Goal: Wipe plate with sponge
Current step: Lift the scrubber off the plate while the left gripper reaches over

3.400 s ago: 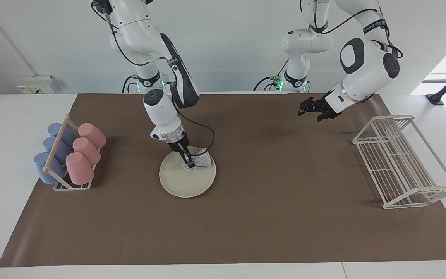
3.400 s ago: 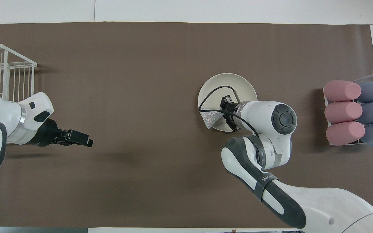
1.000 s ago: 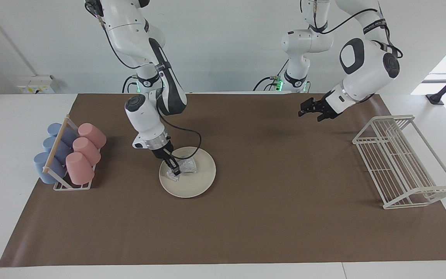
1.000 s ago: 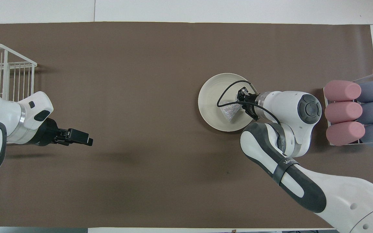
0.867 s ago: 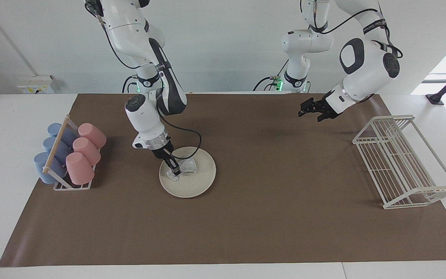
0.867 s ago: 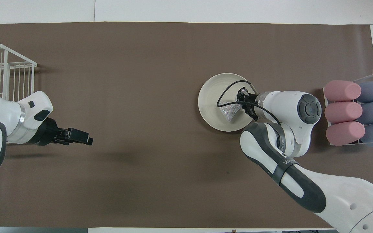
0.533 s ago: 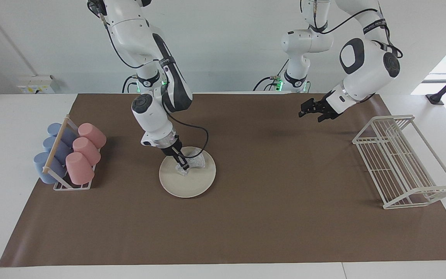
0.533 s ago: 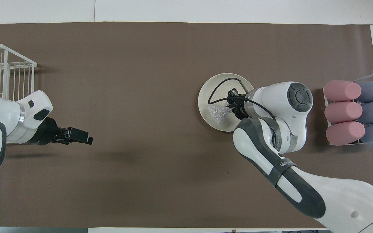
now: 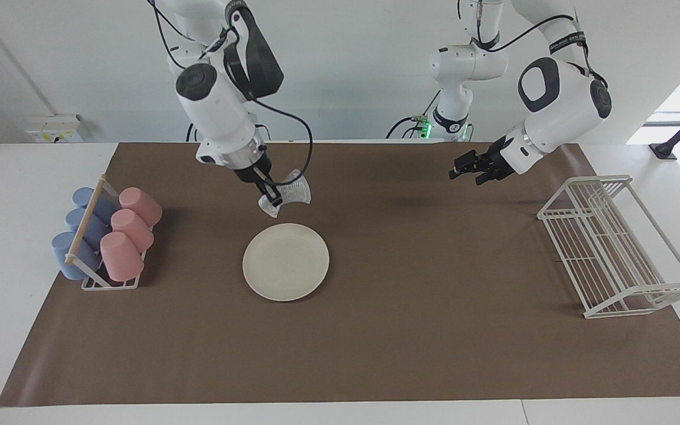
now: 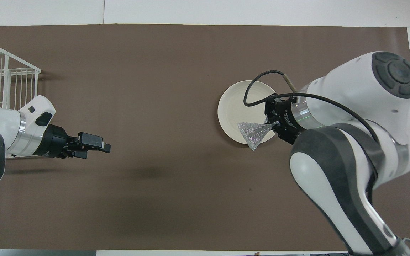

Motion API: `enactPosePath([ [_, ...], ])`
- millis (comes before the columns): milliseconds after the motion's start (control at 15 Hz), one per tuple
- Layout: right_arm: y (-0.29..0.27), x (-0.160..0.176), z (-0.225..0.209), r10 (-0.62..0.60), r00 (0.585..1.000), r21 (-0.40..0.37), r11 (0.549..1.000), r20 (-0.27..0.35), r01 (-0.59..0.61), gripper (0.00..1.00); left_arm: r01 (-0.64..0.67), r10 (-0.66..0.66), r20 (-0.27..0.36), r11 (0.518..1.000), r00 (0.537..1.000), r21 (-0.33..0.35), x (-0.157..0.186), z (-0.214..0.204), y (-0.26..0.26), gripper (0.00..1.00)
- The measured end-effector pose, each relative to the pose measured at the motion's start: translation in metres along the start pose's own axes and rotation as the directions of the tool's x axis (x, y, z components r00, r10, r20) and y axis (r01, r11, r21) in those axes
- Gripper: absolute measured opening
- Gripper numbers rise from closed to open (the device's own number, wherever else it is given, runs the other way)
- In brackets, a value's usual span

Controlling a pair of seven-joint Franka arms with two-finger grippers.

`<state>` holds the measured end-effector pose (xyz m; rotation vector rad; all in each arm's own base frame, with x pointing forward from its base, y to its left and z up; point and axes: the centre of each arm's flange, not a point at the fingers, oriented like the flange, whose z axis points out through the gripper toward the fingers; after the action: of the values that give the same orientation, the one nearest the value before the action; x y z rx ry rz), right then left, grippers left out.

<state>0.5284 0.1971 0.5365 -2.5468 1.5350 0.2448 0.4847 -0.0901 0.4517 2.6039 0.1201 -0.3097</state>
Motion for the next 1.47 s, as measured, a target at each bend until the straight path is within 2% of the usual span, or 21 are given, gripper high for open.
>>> enactPosePath([
  [133, 0.020, -0.027, -0.037, 0.072, 0.997, -0.022, 0.997, -0.008, -0.072, 0.10, 0.086, -0.087, -0.001, 0.989, 0.996, -0.116, 0.001, -0.001, 0.010, 1.00],
  [267, 0.035, -0.070, -0.053, 0.146, 0.989, -0.030, 0.989, -0.022, -0.147, 0.10, 0.169, -0.168, 0.023, 0.954, 0.985, -0.248, 0.002, -0.003, 0.022, 1.00],
  [400, 0.043, -0.120, -0.054, 0.206, 0.978, -0.033, 0.978, -0.031, -0.207, 0.10, 0.239, -0.233, 0.061, 0.902, 0.971, -0.360, 0.002, -0.006, 0.033, 1.00],
  [600, 0.043, -0.174, -0.049, 0.303, 0.953, -0.002, 0.953, -0.023, -0.303, 0.10, 0.294, -0.264, 0.130, 0.828, 0.956, -0.478, 0.001, -0.008, 0.047, 1.00],
  [800, 0.040, -0.194, -0.043, 0.318, 0.948, 0.011, 0.948, -0.013, -0.318, 0.10, 0.338, -0.269, 0.205, 0.773, 0.941, -0.536, -0.003, -0.009, 0.058, 1.00],
  [1000, 0.030, -0.197, -0.038, 0.320, 0.947, 0.014, 0.947, -0.010, -0.320, 0.10, 0.382, -0.259, 0.289, 0.738, 0.921, -0.556, -0.011, -0.005, 0.074, 1.00],
  [1200, 0.023, -0.199, -0.033, 0.309, 0.950, 0.021, 0.951, -0.040, -0.308, 0.10, 0.394, -0.227, 0.345, 0.730, 0.911, -0.558, -0.021, 0.002, 0.092, 1.00],
  [1467, 0.021, -0.198, -0.032, 0.308, 0.950, 0.024, 0.951, -0.048, -0.307, 0.10, 0.396, -0.182, 0.401, 0.731, 0.898, -0.556, -0.036, 0.014, 0.119, 1.00],
])
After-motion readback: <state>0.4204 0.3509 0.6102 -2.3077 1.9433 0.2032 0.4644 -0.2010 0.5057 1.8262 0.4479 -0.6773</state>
